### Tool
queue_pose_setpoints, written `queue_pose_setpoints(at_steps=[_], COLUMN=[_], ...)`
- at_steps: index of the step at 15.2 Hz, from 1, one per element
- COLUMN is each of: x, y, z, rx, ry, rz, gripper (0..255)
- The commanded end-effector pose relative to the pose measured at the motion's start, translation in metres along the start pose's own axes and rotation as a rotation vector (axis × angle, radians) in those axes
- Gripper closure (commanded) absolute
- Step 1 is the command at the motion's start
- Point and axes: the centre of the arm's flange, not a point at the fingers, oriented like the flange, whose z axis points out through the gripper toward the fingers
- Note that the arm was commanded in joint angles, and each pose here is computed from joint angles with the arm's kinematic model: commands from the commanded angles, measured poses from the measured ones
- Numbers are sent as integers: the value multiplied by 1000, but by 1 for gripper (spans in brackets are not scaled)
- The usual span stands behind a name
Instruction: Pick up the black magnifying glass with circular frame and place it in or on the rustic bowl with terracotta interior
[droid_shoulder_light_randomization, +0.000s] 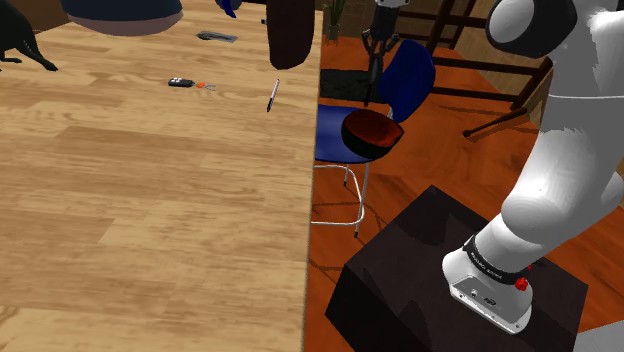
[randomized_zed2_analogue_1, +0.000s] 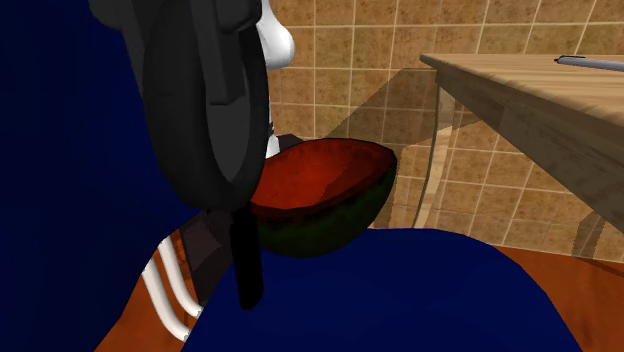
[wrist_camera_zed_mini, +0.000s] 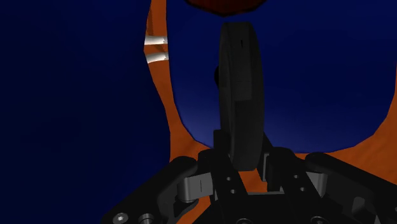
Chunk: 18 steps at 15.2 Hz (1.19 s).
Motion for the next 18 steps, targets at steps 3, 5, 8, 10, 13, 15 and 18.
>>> queue_pose_setpoints(at_steps=[3,5,8,10,13,15,18], x=[-1,-1,-2,-2,-3,-3,-4], y=[1,1,1,1,1,1,1], z=[-22,-32,-48,-59,-75,-85,-98], rx=[0,0,0,0,0,0,0], ry=[0,0,0,0,0,0,0], rz=[0,0,0,0,0,0,0], gripper=[255,255,255,255,255,255,255])
